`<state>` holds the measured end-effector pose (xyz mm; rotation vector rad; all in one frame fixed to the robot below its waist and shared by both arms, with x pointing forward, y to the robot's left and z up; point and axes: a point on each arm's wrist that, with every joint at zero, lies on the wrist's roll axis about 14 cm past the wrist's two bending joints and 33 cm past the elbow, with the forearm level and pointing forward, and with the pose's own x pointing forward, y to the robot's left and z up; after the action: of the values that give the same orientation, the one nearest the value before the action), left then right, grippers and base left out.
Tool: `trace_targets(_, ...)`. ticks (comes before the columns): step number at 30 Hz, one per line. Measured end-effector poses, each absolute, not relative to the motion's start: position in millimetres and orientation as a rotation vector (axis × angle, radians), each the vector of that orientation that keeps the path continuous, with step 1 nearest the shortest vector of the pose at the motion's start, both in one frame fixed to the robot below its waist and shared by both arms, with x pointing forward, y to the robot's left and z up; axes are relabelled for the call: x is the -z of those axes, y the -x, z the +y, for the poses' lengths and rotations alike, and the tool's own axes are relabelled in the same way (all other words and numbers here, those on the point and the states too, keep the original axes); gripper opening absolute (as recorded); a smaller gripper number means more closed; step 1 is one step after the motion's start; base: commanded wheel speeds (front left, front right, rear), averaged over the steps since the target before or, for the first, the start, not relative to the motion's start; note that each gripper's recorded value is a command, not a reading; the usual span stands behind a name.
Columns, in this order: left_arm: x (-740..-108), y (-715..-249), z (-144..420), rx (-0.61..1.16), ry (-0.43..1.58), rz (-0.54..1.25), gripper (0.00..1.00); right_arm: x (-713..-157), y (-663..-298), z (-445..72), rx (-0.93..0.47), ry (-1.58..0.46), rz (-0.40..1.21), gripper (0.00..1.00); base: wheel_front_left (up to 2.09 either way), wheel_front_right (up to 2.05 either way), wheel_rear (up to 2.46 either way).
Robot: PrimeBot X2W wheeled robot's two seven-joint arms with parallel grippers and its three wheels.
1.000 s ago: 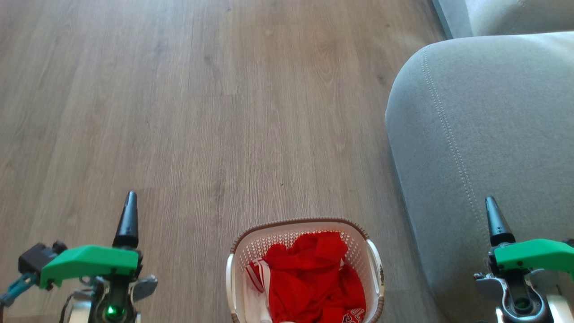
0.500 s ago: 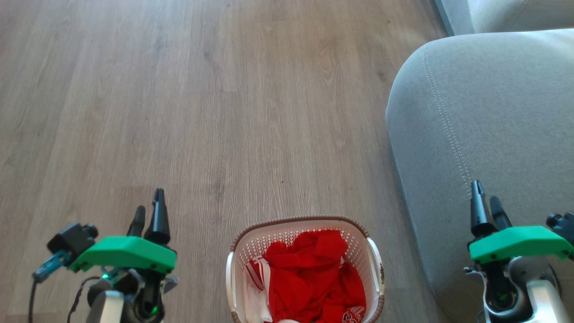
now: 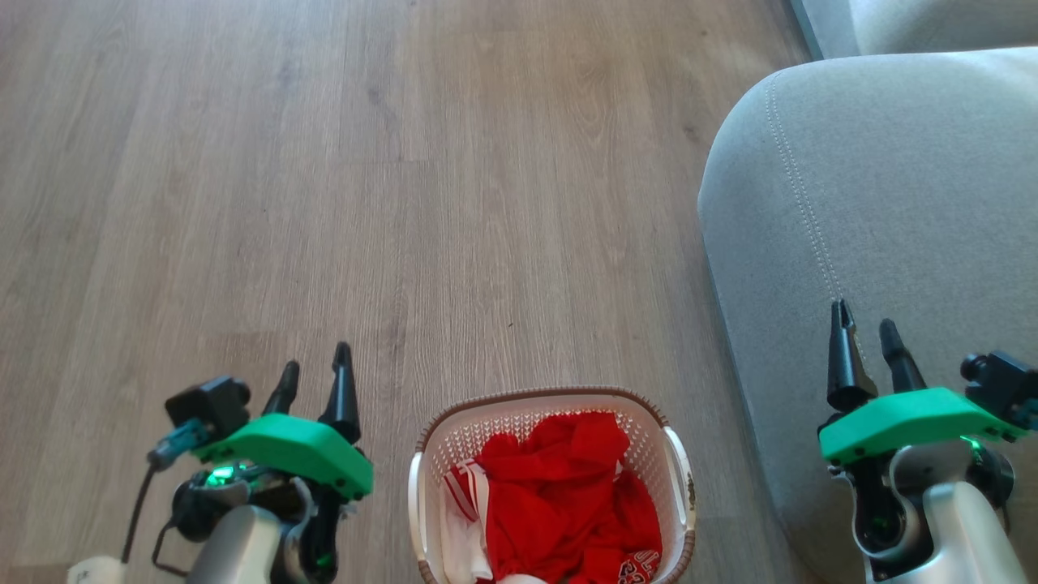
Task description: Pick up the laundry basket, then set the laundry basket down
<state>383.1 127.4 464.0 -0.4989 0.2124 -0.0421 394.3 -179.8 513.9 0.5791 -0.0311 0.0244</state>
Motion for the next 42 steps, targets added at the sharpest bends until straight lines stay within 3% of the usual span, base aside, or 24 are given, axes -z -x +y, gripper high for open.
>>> trace_targets(22,-433.2,-377.8,92.0,0.212,0.23,0.275,1.0,-530.4,-398.5,-163.9,-0.09,-0.298,-0.094,1.0,0.0,0.0,0.0)
trace_targets(30,-459.0,-389.8,88.2,0.21,0.126,0.161,1.0,-537.6,-400.3,-157.9,-0.114,-0.192,-0.126,1.0,0.0,0.0,0.0)
trace_targets(42,-540.8,-405.9,95.4,0.132,0.071,-0.136,1.0,-586.5,-404.0,-147.7,-0.158,-0.152,-0.296,1.0,0.0,0.0,0.0)
